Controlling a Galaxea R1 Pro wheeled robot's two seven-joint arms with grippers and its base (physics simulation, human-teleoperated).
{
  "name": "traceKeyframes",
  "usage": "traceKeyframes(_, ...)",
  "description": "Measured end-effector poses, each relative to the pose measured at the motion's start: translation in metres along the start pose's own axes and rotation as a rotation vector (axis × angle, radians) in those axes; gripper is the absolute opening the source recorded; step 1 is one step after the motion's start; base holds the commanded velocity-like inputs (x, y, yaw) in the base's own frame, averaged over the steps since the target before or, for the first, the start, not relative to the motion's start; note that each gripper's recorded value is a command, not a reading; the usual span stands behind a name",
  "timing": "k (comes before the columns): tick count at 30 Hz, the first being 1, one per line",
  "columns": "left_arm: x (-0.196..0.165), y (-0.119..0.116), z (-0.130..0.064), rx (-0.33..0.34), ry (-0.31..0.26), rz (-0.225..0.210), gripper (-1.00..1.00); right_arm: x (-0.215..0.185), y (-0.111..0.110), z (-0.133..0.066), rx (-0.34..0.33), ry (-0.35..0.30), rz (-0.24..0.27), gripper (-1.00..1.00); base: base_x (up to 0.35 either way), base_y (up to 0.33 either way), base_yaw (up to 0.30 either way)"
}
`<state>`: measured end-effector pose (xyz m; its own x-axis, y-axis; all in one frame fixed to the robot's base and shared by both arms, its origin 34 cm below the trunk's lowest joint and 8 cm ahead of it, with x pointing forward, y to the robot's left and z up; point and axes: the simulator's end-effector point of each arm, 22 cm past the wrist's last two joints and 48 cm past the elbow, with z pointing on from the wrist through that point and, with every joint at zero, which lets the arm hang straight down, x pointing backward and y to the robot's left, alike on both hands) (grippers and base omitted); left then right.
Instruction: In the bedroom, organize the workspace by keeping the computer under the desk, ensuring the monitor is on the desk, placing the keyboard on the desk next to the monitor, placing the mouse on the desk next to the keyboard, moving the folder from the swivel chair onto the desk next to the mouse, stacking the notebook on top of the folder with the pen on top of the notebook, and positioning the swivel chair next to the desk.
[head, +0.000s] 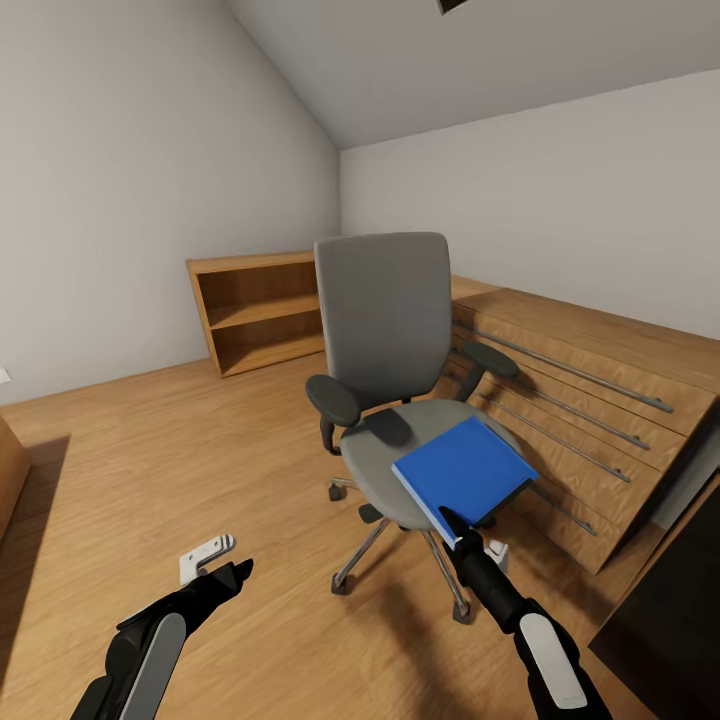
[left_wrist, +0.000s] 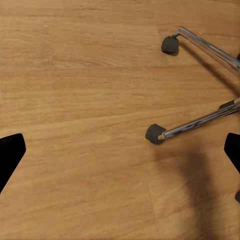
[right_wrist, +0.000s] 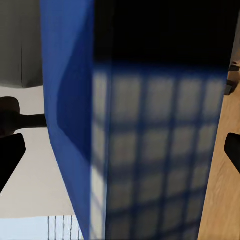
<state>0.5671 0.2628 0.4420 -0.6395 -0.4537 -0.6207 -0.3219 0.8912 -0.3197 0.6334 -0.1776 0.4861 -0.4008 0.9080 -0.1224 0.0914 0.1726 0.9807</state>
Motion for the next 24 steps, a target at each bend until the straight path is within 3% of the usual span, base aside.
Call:
traceKeyframes(5,0.000,0.000,0.000,0.000,0.000,0.000,1.00,0.000,0.000,0.000,0.000,0.000,0.000,1.00,0.000,0.000,0.000)
traceKeyframes(6,0.000,0.000,0.000,0.001,0.000,0.000,1.00,0.000,0.000,0.000,0.000,0.000,0.000,-1.00,0.000,0.000,0.000)
traceKeyframes(19,0.001,-0.001,0.000,0.001,0.002,-0.002,1.00,-0.001,0.001,0.000,-0.003,-0.002,0.004,-1.00,0.000,0.000,0.000)
traceKeyframes(24,-0.007,-0.005,-0.006,0.000,0.003,0.001,1.00,-0.004,0.012,0.001,-0.001,-0.002,0.002,-1.00,0.000,0.000,0.000)
